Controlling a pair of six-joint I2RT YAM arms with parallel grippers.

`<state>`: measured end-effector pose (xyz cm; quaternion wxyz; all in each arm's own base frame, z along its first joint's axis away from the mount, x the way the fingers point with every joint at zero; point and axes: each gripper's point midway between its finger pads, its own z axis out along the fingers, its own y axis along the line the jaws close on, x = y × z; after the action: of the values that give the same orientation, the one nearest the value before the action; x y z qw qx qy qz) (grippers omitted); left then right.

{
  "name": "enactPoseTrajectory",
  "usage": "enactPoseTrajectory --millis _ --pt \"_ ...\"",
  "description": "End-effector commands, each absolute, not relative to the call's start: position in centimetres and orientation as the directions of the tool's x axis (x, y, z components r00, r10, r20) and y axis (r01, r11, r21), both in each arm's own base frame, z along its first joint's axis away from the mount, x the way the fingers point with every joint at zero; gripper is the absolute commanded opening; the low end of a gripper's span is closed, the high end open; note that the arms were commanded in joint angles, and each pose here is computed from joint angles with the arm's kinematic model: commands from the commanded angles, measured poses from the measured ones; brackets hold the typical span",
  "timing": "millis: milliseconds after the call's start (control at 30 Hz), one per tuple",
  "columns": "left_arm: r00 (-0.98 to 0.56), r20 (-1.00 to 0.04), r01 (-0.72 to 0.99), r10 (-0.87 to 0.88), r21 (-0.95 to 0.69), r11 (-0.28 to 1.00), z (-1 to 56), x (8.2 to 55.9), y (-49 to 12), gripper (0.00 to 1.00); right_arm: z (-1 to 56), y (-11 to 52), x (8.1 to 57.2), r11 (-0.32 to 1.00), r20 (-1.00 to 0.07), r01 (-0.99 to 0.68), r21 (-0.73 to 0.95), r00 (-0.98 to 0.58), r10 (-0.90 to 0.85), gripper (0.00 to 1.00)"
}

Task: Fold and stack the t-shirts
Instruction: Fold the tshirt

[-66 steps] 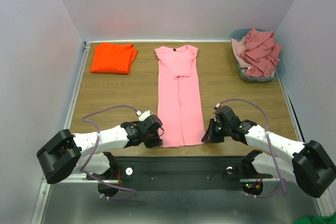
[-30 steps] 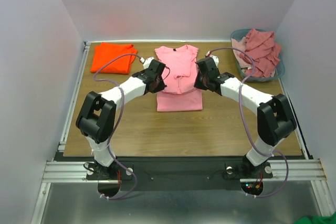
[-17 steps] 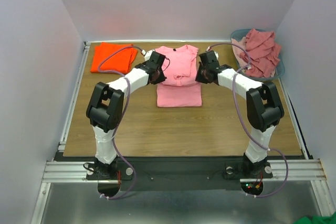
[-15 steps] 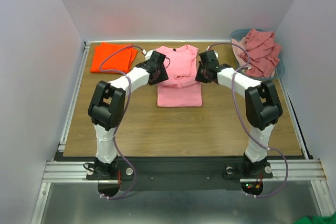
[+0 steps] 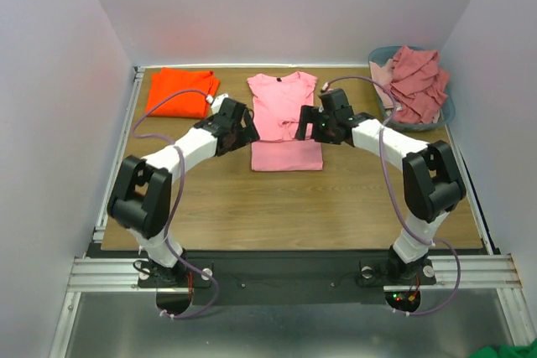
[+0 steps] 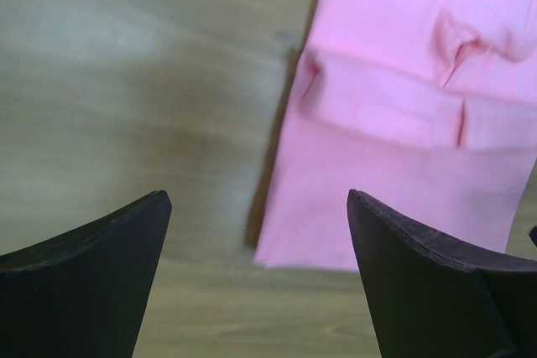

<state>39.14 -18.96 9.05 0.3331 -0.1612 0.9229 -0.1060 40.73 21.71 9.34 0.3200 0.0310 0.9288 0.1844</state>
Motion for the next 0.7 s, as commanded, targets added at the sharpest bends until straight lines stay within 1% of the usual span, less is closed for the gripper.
enactPoseTrajectory --millis 0,33,100,233,367,567,667 --pt "-0.696 -0.578 -0.246 -0.425 -0.364 0.898 9.9 36.0 -17.7 0.98 11.0 27.6 38.9 0.854 -0.615 -0.277 0.441 -0.786 0.063 1.0" --pt "-0.721 -0.553 -0.259 -0.417 -0.344 0.903 8.2 34.3 -17.0 0.98 10.9 28.1 39.0 0.851 -0.617 -0.288 0.44 -0.785 0.053 1.0" --pt "-0.716 -0.55 -0.264 -0.43 -0.356 0.896 8.3 32.9 -16.3 0.98 10.3 29.3 39.5 0.847 -0.613 -0.298 0.439 -0.789 0.04 1.0" --pt "-0.732 -0.52 -0.305 -0.441 -0.328 0.894 5.9 29.0 -14.2 0.98 9.2 31.1 41.1 0.832 -0.608 -0.323 0.452 -0.794 0.022 1.0" --pt "-0.718 -0.525 -0.318 -0.456 -0.335 0.887 6.1 27.5 -13.3 0.98 8.3 31.7 43.2 0.847 -0.625 -0.32 0.425 -0.781 0.019 1.0" --pt "-0.695 -0.547 -0.324 -0.467 -0.342 0.882 7.1 26.7 -12.4 0.98 8.6 30.4 48.2 0.925 -0.713 -0.227 0.306 -0.698 0.065 1.0" --pt "-0.689 -0.549 -0.32 -0.472 -0.354 0.879 7.4 26.6 -12.4 0.98 8.6 30.5 51.0 0.945 -0.755 -0.21 0.249 -0.653 0.054 1.0"
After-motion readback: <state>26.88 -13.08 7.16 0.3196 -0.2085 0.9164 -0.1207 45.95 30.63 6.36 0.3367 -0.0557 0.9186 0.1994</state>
